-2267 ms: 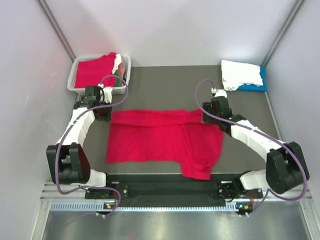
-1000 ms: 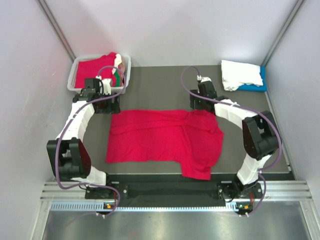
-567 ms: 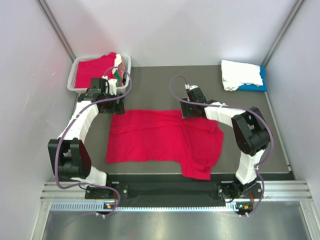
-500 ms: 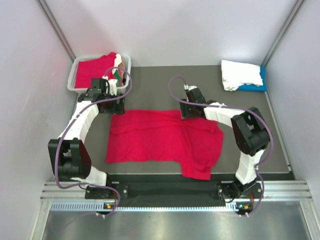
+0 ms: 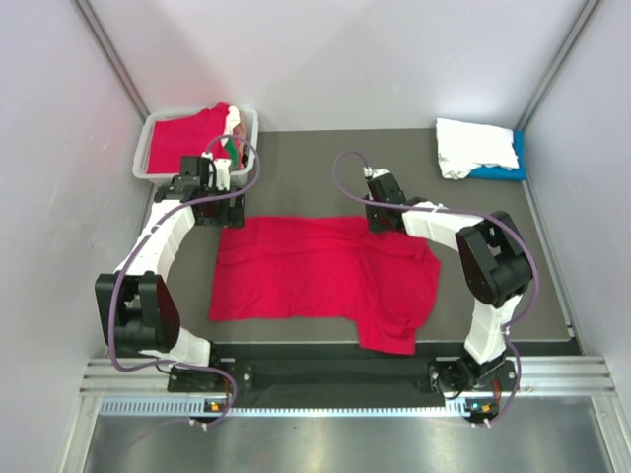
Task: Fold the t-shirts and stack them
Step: Fold the tshirt
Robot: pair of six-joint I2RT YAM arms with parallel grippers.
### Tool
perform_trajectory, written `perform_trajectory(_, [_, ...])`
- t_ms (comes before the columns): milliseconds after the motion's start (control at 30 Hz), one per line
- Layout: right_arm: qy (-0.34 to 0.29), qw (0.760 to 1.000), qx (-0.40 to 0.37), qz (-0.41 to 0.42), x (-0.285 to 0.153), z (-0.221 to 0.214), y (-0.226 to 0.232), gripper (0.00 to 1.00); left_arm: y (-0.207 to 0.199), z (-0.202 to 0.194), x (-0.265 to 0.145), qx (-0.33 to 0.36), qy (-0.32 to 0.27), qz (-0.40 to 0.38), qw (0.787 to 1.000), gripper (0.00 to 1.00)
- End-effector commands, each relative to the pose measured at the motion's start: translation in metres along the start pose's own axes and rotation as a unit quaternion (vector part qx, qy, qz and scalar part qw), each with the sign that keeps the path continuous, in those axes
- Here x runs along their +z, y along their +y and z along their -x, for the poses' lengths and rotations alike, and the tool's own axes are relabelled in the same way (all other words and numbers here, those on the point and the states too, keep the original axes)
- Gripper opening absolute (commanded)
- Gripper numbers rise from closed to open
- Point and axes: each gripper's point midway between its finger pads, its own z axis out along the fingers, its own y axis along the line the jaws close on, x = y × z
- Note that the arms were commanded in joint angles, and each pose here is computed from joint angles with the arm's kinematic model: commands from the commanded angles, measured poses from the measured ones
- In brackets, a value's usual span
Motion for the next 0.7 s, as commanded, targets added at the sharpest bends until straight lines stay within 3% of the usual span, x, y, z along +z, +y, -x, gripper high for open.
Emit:
perform_trajectory(0, [-0.045, 0.999, -0.002, -0.005, -0.024, 0.029, 0.001, 0.08, 0.002, 0.006, -0.006, 0.011, -0.02, 0.009, 1.0, 0.85])
perform_trajectory(367, [-0.091, 0.996, -0.016, -0.015, -0.091, 0.032, 0.001, 0.09, 0.003, 0.008, -0.007, 0.018, -0.018, 0.011, 1.0, 0.85])
perform_trajectory(433, [-0.092, 0.996, -0.015, -0.012, -0.1, 0.025, 0.001, 0.13, 0.002, 0.01, -0.008, 0.02, -0.019, 0.011, 1.0, 0.85])
perform_trajectory(567, [-0.068, 0.998, -0.015, -0.007, -0.096, 0.003, 0.003, 0.09, 0.0, 0.016, -0.011, 0.019, -0.026, 0.008, 0.999, 0.85])
perform_trajectory(667, [-0.042, 0.999, -0.018, -0.003, -0.083, -0.018, 0.006, 0.33, -0.002, 0.018, -0.012, 0.018, -0.027, 0.005, 0.999, 0.85])
